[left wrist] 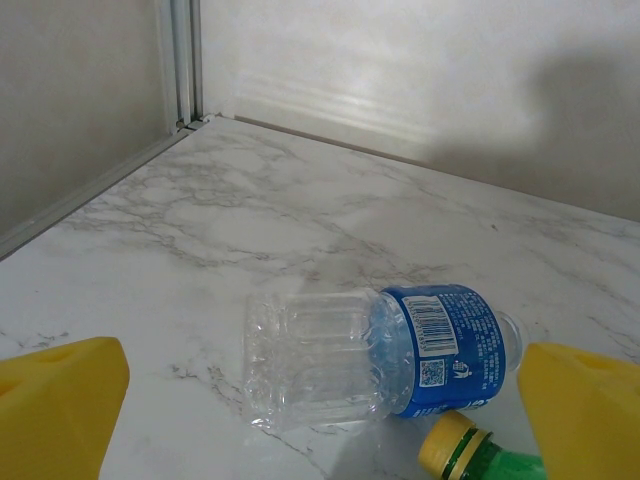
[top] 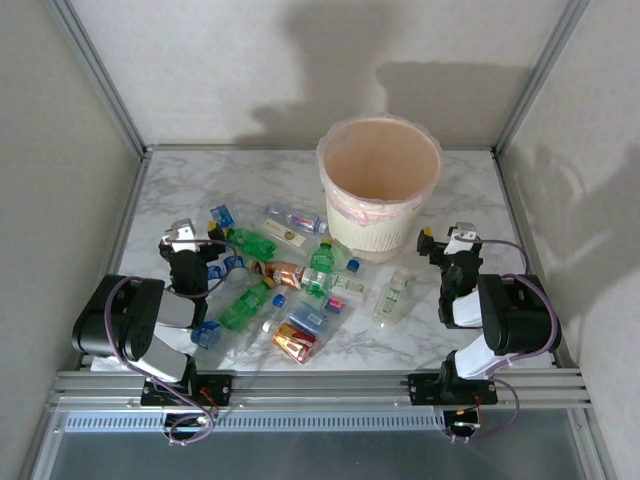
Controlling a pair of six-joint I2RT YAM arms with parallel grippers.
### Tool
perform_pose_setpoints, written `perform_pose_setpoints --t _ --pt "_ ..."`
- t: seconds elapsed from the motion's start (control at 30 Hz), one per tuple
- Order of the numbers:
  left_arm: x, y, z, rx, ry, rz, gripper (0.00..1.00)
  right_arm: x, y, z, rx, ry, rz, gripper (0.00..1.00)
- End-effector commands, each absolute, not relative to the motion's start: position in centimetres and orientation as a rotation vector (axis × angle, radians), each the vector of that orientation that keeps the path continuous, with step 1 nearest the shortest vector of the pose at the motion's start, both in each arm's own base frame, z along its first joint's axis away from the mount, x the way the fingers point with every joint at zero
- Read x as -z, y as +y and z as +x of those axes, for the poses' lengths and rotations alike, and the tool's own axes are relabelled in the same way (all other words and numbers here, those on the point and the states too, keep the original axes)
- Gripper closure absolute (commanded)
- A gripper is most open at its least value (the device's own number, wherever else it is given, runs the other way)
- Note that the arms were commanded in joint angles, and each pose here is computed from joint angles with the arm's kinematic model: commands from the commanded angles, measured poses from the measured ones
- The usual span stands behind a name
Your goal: Put the plastic bottles in the bin
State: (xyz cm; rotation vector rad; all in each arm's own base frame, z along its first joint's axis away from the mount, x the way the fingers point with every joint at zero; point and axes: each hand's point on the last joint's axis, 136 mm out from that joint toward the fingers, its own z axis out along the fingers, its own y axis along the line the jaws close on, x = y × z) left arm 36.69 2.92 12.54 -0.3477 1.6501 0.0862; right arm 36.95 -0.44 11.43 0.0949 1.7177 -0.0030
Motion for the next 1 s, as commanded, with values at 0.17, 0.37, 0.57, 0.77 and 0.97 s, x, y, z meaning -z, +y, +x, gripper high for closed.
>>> perform_pose_setpoints --t 0.17,0.37,0.57,0.77,0.97 --pt "-13.3 2.5 37.0 -0.071 1.625 -0.327 0.01 -13.1 -1.7 37.4 0.066 1.667 0.157 0.01" --pt "-22.8 3.6 40.6 -0.118 1.655 -0.557 0.01 -23.5 -3.8 36.5 0.036 1.719 0.630 0.01" --pt "-28.9 -4.5 39.9 0.240 1.733 -0.566 0.02 -21.2 -3.6 32.7 -0.152 1.877 0.944 0.13" --pt "-27.5 -10.5 35.1 0.540 1.785 -0.561 0.12 -21.5 4.5 29.9 -0.237 2.169 0.602 0.23" --pt "-25.9 -10.3 33.1 0.572 1.862 -0.596 0.17 -18.6 7.5 24.6 -0.191 2.460 0.544 0.28"
